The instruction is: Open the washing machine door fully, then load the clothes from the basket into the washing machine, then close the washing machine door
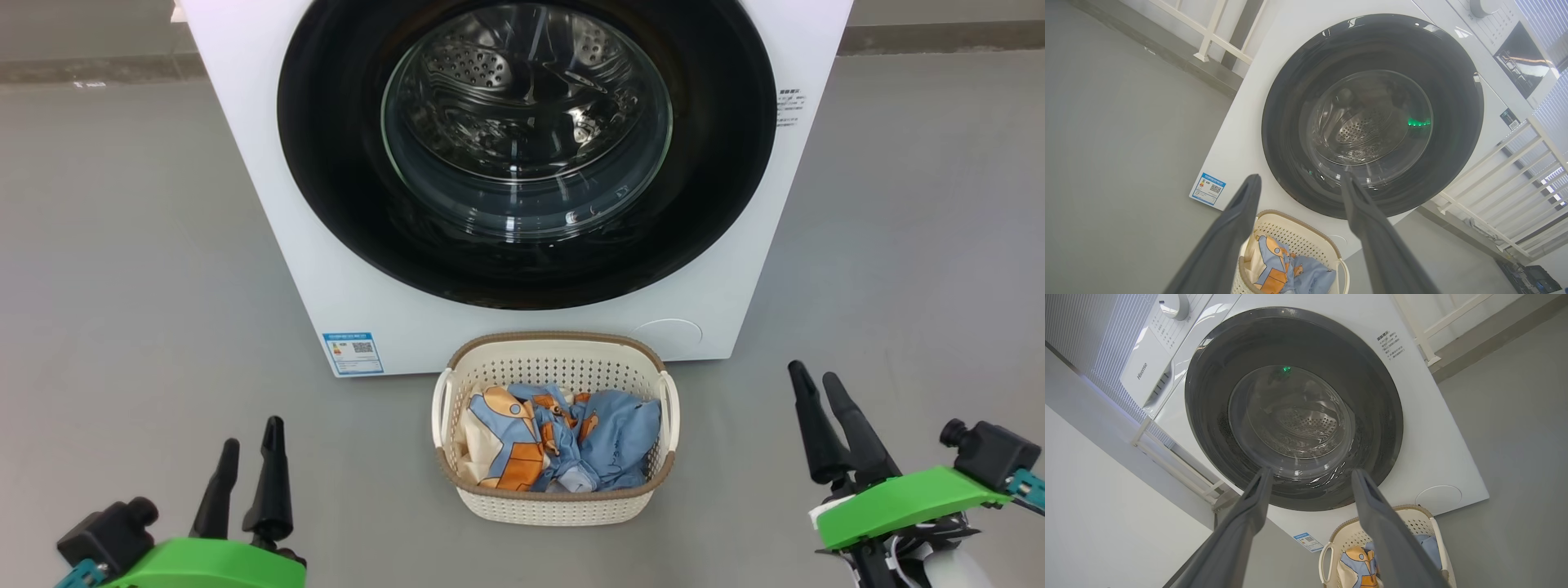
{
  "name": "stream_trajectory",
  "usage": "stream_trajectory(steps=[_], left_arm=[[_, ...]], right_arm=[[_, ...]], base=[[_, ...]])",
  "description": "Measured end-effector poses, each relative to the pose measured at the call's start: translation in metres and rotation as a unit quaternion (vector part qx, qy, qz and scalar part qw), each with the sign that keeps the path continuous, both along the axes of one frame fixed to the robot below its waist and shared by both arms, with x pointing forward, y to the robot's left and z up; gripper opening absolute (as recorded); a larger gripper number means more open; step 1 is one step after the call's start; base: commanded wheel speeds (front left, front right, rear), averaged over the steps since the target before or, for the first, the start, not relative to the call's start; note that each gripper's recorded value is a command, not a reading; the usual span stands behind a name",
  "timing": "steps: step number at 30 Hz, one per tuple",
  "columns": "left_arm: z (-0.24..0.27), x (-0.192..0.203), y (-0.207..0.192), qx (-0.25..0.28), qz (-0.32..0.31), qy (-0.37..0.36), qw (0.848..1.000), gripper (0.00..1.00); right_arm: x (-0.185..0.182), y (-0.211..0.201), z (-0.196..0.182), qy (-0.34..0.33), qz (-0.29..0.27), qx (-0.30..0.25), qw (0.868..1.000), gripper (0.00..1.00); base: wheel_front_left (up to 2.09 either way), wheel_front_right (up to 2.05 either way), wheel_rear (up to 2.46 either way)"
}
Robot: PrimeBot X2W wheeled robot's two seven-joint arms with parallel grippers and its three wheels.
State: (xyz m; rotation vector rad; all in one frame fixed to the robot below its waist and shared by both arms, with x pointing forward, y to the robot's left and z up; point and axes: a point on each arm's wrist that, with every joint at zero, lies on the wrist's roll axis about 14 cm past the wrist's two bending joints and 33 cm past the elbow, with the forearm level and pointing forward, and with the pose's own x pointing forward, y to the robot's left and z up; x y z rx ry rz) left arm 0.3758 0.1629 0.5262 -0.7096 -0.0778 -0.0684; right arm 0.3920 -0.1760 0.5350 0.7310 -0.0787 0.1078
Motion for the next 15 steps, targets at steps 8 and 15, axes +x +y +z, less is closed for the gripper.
stream_trajectory(steps=[8, 15], left_arm=[[-0.0034, -0.0010, -0.0048, 0.092, 0.000, -0.002, 0.996, 1.00], [-0.0014, -0.0012, -0.0065, 0.138, 0.002, -0.011, 0.990, 1.00]], right_arm=[[0.0017, 0.0054, -0.0062, -0.001, 0.005, -0.080, 0.997, 1.00], [0.0044, 0.0036, -0.0062, -0.008, -0.001, -0.136, 0.991, 1.00]], base=[[0.00, 0.00, 0.00], [0.00, 0.00, 0.00]])
